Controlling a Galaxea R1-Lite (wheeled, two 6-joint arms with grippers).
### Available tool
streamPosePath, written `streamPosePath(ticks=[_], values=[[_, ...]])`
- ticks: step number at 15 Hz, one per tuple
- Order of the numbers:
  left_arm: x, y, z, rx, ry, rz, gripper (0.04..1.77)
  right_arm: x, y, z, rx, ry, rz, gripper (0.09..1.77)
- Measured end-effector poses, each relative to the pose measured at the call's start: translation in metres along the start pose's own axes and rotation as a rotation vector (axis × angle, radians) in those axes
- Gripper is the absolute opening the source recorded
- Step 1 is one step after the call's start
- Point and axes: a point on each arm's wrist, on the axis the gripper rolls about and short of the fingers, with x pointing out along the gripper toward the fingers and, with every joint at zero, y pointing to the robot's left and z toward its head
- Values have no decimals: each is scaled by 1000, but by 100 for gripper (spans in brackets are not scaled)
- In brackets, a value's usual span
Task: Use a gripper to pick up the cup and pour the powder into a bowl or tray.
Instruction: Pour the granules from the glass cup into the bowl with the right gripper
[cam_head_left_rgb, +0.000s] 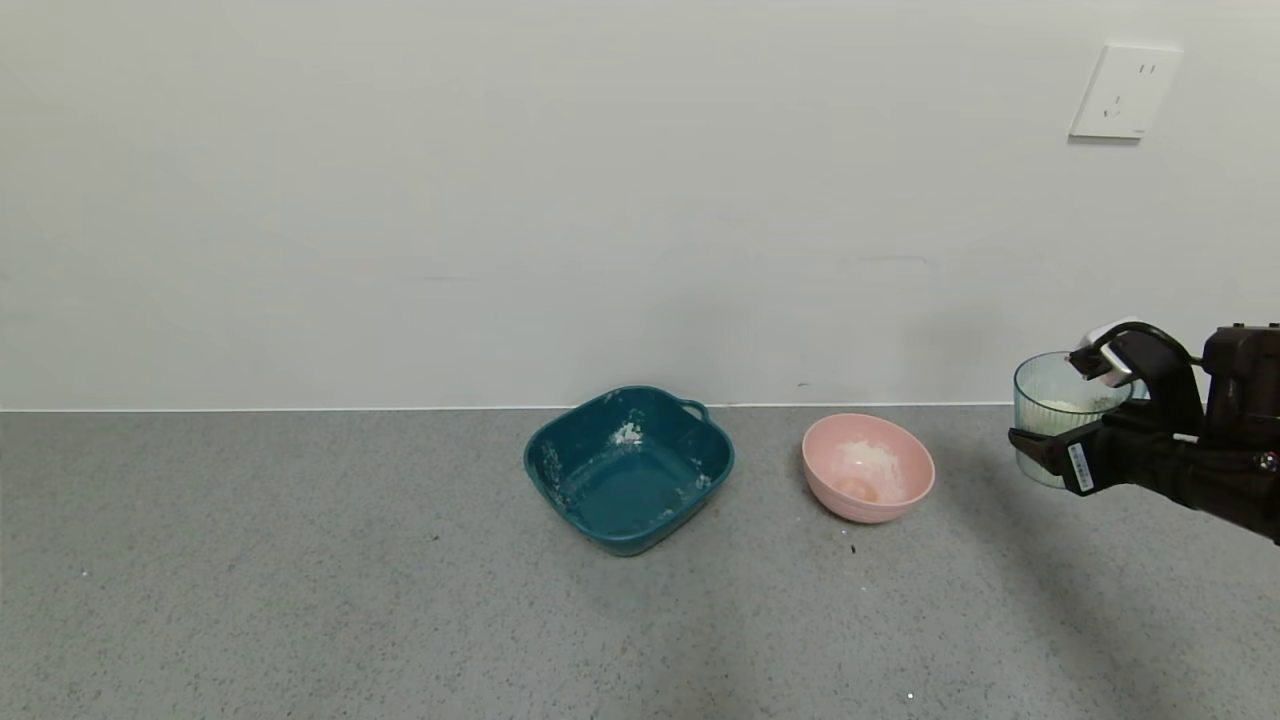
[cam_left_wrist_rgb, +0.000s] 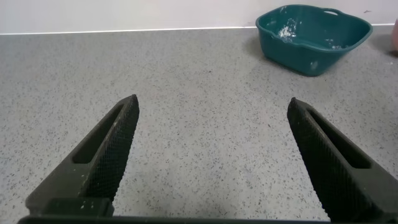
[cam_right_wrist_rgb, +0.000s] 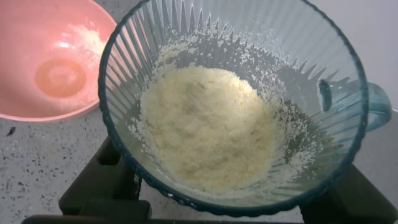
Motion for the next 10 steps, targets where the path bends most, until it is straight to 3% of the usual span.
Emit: streamPosePath(ticks=[4,10], values=[[0,0,0,0,0,0,172,-2,-2,9,-59,-22,-5,135],[0,0,0,0,0,0,172,-2,1,17,-174,14,30,135]])
